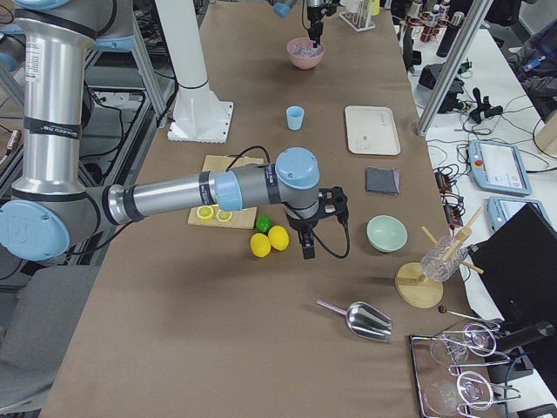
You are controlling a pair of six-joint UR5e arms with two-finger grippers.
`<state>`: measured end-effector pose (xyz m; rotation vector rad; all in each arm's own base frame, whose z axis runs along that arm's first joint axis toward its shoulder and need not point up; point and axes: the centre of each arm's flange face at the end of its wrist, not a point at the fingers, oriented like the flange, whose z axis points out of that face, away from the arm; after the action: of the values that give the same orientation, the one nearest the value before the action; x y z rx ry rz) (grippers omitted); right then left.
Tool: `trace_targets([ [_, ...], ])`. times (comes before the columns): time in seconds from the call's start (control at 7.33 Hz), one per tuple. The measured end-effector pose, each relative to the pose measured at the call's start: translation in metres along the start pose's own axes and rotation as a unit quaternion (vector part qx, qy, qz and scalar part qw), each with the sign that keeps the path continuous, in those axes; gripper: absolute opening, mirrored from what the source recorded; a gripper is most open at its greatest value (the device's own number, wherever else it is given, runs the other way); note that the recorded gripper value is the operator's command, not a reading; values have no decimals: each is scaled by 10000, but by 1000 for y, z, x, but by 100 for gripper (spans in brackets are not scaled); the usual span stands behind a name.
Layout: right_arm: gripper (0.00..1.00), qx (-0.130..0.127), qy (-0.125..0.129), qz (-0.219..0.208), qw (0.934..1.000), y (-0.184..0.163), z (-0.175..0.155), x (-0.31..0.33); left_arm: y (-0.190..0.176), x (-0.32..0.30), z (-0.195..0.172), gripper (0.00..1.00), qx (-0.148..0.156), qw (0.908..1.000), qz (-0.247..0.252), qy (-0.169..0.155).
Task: Mash ice and strawberries in cup
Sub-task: 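Lower the left gripper into the bowl and grasp another ice cube, then carry the second ice cube with the left gripper over the cup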
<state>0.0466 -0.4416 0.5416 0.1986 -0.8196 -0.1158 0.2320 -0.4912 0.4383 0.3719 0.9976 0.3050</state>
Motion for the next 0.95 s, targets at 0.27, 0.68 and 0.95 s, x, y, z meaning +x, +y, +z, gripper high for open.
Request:
trace_targets([
  [0.27,100,2,2,-3,10000,0,0,0,-24,34,-9,0,156,9984,-492,250],
  [0.68,100,16,1,-22,10000,-1,-1,-1,-54,129,20,0,293,9921,-1081,569],
  [0.95,100,23,0,-31,10000,-1,-2,-2,-60,209,50,0,449,9862,-1428,707],
])
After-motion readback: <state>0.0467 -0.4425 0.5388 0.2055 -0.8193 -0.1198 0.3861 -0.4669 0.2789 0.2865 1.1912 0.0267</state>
